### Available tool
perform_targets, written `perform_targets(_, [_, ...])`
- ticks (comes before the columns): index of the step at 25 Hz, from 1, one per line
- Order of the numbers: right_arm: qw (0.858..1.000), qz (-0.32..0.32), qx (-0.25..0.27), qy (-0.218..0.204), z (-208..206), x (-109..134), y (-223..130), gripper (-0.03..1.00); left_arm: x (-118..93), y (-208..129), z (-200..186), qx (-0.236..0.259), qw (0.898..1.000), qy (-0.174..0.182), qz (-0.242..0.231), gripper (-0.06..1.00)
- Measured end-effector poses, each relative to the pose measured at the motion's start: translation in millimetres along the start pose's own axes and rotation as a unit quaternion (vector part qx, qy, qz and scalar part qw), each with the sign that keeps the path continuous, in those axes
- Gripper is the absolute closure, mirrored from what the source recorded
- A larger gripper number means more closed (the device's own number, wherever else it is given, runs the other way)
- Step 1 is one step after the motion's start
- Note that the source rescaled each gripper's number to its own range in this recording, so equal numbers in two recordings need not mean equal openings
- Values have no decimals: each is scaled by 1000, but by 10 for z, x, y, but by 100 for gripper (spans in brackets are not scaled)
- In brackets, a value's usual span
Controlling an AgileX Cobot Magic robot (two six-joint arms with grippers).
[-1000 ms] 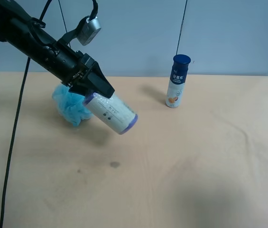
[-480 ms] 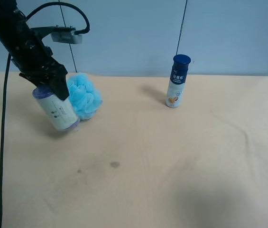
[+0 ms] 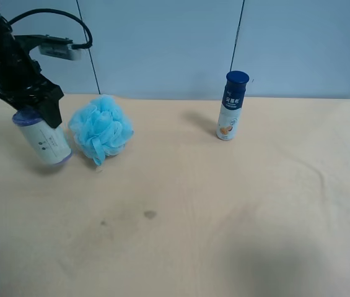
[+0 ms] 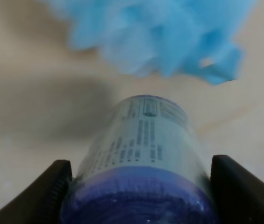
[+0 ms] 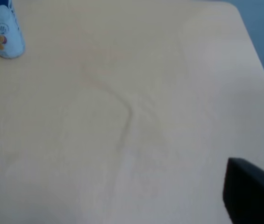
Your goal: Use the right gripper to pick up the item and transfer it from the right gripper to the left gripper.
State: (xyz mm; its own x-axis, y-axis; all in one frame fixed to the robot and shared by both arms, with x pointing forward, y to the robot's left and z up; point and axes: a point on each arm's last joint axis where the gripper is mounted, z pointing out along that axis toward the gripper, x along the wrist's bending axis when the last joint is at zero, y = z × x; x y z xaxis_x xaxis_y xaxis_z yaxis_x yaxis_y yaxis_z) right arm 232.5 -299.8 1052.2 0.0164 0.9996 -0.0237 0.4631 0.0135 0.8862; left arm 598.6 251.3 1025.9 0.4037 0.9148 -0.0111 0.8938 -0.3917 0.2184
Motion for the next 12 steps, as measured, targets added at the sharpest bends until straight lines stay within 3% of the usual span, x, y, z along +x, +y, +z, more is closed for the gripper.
perform_targets(12, [1000,0,0,0,0,0,0,7,116,-3,224,10,1000,0,-18,94])
